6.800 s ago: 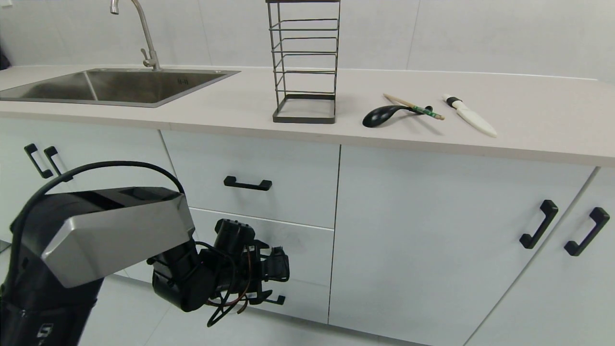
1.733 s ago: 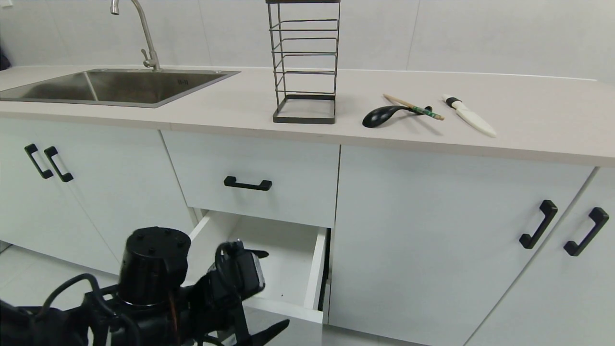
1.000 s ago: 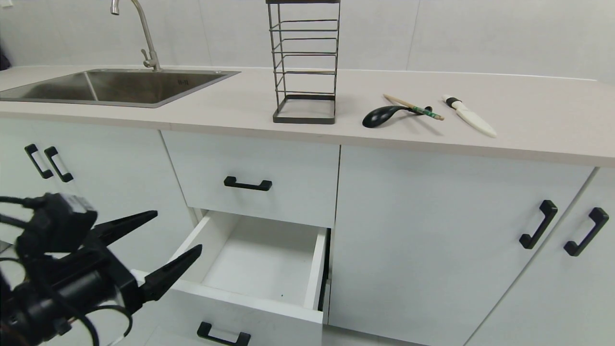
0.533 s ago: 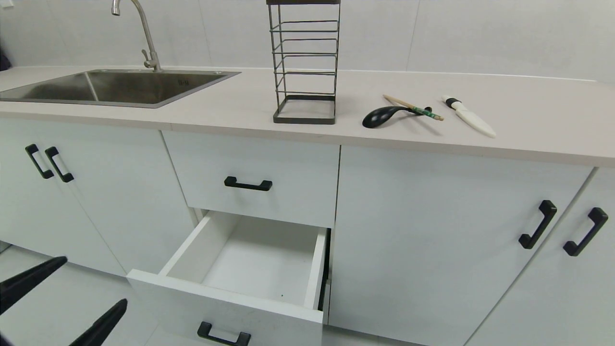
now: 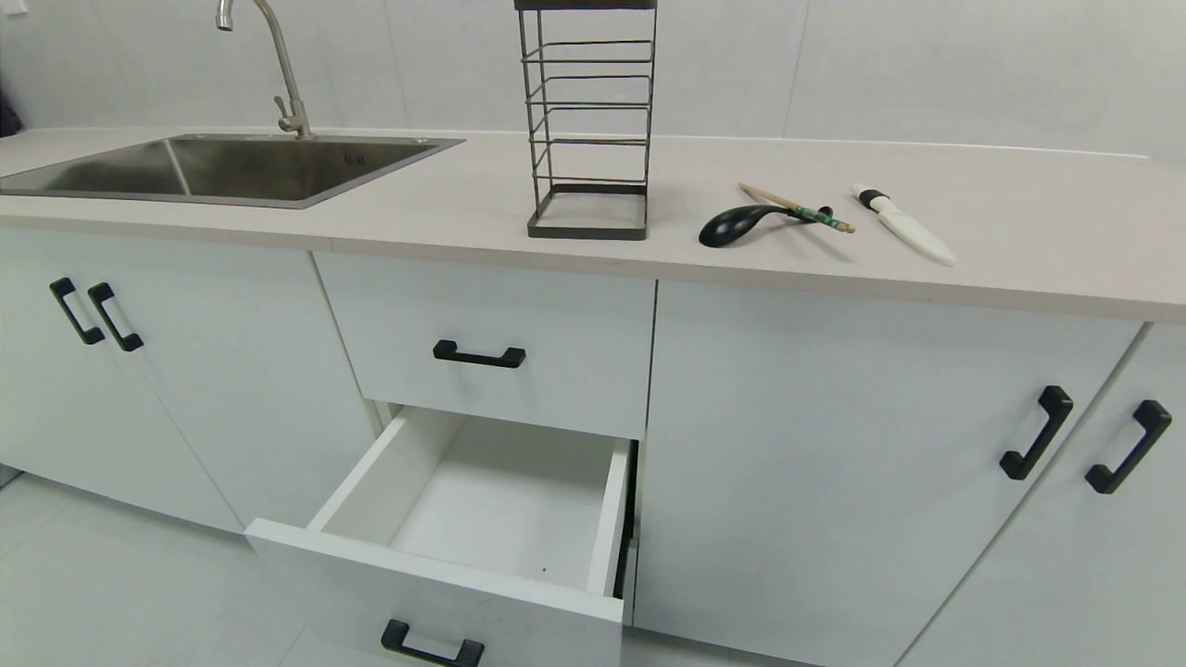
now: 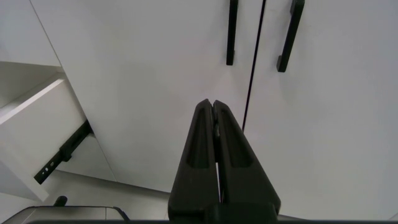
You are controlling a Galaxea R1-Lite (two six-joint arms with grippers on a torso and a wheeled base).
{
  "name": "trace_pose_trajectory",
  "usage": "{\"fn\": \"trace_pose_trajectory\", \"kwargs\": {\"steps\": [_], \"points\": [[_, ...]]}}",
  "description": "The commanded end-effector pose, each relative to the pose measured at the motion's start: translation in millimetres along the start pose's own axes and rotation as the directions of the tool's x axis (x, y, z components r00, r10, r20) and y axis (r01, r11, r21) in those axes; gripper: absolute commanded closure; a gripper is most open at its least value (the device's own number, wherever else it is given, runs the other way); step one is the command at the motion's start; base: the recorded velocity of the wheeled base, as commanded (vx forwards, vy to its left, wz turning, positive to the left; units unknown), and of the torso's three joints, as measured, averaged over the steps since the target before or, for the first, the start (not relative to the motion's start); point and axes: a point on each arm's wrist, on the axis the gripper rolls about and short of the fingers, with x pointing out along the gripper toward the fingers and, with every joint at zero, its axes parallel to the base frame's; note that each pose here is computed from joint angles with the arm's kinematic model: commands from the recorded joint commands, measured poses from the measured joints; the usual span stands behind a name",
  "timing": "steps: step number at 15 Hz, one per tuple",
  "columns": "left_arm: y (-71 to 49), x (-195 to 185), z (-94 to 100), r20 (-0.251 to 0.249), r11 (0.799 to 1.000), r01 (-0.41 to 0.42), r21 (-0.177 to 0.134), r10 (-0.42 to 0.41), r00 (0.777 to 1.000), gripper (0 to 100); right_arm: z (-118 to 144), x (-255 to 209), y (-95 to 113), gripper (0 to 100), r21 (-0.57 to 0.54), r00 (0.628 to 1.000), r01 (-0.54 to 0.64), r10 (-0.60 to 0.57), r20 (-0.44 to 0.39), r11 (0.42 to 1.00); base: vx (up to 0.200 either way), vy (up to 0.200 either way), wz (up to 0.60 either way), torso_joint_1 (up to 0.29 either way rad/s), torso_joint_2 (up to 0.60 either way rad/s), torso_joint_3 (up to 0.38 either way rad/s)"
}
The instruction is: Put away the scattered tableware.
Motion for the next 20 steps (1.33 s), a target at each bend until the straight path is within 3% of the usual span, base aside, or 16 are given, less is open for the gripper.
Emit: {"fn": "trace_pose_trajectory", "kwargs": {"steps": [1, 2, 3, 16, 20], "points": [[0.2, -4.6, -4.1, 0.032, 0.996, -0.082, -0.027, 0.083, 0.996, 0, 0.0, 0.1, 0.0, 100, 0.0, 1.0, 0.0, 0.0, -0.001, 1.0, 0.0, 0.0, 0.0, 0.0, 0.0, 0.0], [0.9, -4.7, -4.3, 0.027, 0.991, -0.112, -0.076, 0.115, 0.993, 0, 0.0, 0.1, 0.0, 100, 0.0, 1.0, 0.0, 0.0, -0.001, 1.0, 0.0, 0.0, 0.0, 0.0, 0.0, 0.0], [1.1, -4.6, -4.8, 0.025, 0.989, -0.118, -0.087, 0.121, 0.992, 0, 0.0, 0.1, 0.0, 100, 0.0, 1.0, 0.0, 0.0, -0.001, 1.0, 0.0, 0.0, 0.0, 0.0, 0.0, 0.0], [1.0, -4.6, -4.9, 0.023, 0.989, -0.118, -0.091, 0.12, 0.992, 0, 0.0, 0.2, 0.0, 100, -0.002, 1.0, 0.0, 0.0, -0.003, 1.0, 0.0, 0.0, 0.0, 0.0, 0.0, 0.0], [1.1, -4.7, -4.5, 0.025, 0.989, -0.118, -0.093, 0.121, 0.992, 0, 0.0, 0.2, 0.0, 100, -0.002, 1.0, 0.0, 0.0, -0.003, 1.0, 0.05, 0.0, 0.0, 0.144, -0.1, -0.053]]}}
